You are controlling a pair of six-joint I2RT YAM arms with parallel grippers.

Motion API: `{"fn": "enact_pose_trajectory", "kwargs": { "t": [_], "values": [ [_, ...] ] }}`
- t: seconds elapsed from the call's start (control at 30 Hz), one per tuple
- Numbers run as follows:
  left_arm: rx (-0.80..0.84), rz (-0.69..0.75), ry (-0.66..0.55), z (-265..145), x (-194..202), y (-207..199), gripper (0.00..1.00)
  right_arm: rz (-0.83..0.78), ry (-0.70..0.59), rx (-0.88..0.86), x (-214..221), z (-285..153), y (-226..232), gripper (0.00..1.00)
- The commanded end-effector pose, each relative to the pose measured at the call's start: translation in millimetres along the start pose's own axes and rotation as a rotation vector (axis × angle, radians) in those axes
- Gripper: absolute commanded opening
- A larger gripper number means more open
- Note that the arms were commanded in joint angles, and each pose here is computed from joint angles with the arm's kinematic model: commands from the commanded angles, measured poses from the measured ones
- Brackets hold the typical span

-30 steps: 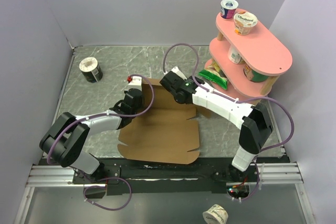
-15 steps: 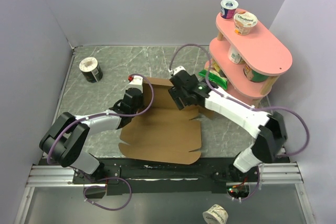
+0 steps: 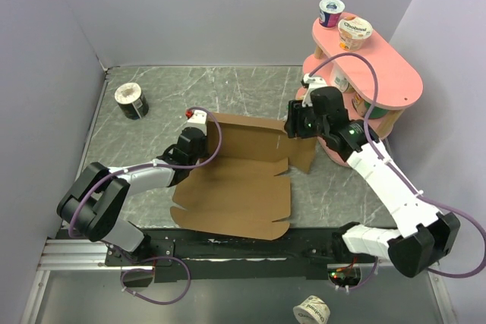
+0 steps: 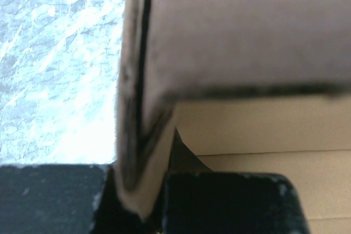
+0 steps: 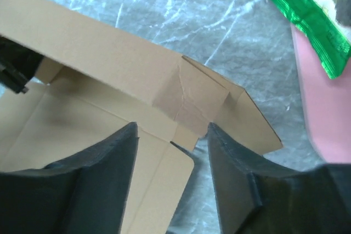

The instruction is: Fold the paper box

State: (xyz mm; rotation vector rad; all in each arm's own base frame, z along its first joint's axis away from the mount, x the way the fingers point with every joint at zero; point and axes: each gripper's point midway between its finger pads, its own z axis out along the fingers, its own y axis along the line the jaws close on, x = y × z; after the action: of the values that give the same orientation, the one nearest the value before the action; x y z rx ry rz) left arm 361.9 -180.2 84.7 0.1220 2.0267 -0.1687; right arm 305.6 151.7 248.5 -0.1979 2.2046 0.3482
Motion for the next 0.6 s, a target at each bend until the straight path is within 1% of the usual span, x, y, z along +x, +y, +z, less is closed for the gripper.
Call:
{"fn": "enact_pose_trajectory", "kwargs": {
  "t": [0.0, 0.1, 0.23, 0.37, 0.5, 0.57],
  "values": [
    [0.03, -0.028, -0.065, -1, -21, -6, 0.01, 0.01, 0.026, 0.055, 7, 12, -12, 0.51],
    [0.031, -0.034, -0.065, -1, -21, -7, 0.01, 0.018, 0.043, 0.113, 18, 20, -23, 0.46],
    [0.041, -0.04, -0.069, -2, -22, -8, 0.01, 0.012, 0.087, 0.158, 38, 34, -33, 0.45],
    [0.046, -0.027, -0.065, -2, -20, -9, 0.01, 0.003, 0.067, 0.106, 39, 47, -26, 0.45],
    [0.07, -0.015, -0.076, -4, -19, -11, 0.01, -0.012, -0.008, 0.029, 29, 60, -13, 0.47],
    [0.086, -0.018, -0.086, -5, -22, -14, 0.01, -0.016, -0.022, 0.008, 26, 65, -9, 0.48]
  ]
}}
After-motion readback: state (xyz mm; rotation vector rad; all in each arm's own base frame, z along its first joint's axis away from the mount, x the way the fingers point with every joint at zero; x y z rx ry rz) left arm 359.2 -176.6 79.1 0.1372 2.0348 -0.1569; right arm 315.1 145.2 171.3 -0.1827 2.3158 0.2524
